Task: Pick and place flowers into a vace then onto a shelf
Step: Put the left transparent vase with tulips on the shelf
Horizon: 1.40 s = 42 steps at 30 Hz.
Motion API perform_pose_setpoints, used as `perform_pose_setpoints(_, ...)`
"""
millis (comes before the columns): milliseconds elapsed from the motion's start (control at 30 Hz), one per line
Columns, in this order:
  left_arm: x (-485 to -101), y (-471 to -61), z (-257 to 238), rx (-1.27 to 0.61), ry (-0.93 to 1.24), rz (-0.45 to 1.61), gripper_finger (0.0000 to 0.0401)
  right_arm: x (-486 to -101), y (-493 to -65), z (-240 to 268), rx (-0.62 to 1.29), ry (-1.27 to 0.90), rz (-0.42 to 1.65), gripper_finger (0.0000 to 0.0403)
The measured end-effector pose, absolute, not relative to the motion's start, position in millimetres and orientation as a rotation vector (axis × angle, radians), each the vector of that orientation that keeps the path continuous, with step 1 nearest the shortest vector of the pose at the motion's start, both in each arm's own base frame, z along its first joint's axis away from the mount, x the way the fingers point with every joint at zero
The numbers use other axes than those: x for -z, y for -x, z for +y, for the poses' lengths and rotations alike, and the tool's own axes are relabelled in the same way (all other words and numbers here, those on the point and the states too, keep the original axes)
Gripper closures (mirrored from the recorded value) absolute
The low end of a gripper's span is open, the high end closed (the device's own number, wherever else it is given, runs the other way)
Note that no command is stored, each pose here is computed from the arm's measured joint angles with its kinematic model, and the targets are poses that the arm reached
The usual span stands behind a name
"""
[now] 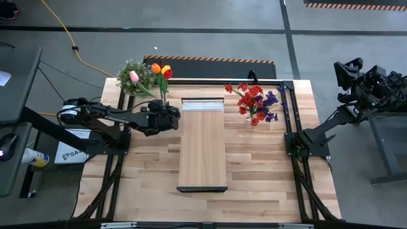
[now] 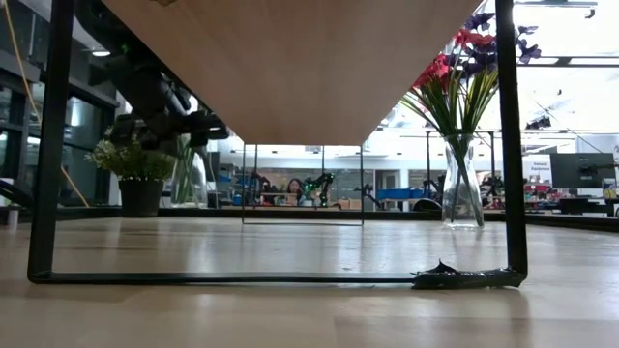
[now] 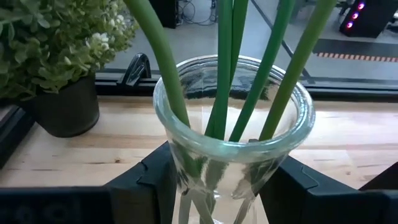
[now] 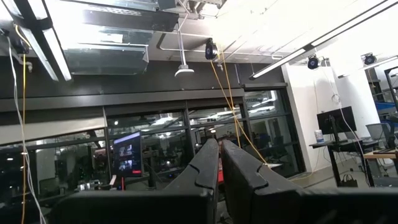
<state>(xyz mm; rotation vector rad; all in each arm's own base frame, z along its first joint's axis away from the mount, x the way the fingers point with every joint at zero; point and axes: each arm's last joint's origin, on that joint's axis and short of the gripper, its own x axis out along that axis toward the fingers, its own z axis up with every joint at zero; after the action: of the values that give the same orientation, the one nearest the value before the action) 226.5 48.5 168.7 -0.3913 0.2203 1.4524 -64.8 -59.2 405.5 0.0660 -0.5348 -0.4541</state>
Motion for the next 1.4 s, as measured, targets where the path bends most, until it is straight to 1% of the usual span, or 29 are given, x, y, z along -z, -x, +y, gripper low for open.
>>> perform_pose_setpoints(567,-197.4,-212.9,46.6,-1.391,0.425,0.206,0.0192,-405.5,64.8,-59.2,0.454,-0.066,-0.535,0.0391)
perform_pose_setpoints(1000,-241.8,-214.1,46.4,-1.31,0.375,0.191,0.0192,-405.6,64.9,-59.3,0.453,-0.066,-0.536,0.0391)
perform_pose_setpoints(1400,-277.3,-218.3,46.9,-1.297,0.332,0.214,0.0192,-405.7,64.9,-59.1,0.448,-0.064,-0.538,0.0391)
